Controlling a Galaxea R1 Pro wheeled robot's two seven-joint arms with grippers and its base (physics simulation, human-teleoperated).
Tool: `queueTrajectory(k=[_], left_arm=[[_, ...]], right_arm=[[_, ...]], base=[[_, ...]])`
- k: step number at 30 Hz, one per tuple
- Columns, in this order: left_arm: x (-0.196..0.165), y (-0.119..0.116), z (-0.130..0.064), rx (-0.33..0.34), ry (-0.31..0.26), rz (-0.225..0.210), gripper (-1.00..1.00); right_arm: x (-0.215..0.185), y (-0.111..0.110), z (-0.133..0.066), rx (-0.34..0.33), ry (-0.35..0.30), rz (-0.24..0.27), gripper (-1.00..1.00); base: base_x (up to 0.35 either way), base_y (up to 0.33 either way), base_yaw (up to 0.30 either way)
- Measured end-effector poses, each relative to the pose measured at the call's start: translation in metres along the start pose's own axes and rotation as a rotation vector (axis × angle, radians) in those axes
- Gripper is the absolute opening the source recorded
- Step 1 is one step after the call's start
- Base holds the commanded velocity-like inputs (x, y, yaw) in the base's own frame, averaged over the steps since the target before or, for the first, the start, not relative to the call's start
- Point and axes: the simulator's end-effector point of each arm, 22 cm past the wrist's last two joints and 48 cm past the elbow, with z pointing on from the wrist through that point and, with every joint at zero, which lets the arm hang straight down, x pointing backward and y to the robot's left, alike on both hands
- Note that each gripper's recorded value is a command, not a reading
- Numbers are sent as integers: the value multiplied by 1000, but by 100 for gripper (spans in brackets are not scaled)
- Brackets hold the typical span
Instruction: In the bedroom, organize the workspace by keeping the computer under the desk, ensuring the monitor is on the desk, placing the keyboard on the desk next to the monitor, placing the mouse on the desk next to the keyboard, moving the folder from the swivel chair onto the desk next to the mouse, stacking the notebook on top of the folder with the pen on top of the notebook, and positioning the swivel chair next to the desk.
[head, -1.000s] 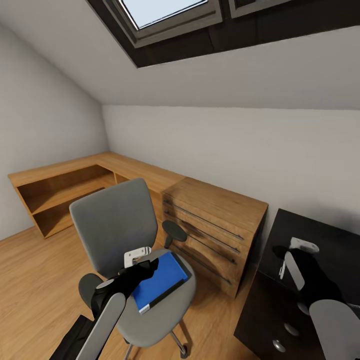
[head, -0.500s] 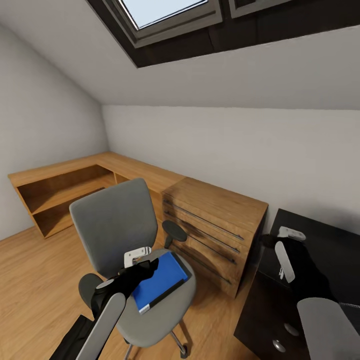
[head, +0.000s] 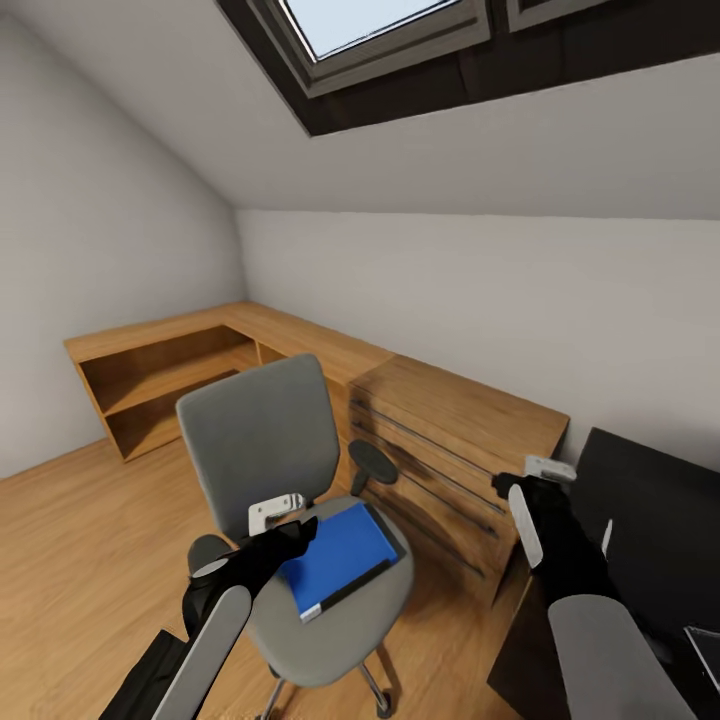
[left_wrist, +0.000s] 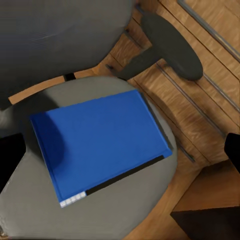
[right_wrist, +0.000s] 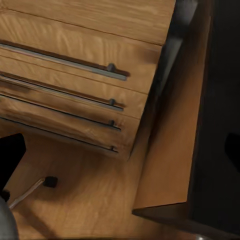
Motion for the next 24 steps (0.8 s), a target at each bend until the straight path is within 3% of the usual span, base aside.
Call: queueTrajectory(k=[5, 9, 24], left_arm=[[0, 0, 0, 0, 0, 0, 100], [0, 1, 0, -2, -1, 0, 100], [0, 5, 2, -10, 2, -3, 100]], right_arm=[[3, 8, -2, -2, -2, -23, 100], [3, 24, -6, -19, -14, -69, 100], [13, 29, -2, -28, 5, -90, 100]], base=[[0, 0, 265], [0, 0, 266], [0, 0, 267]])
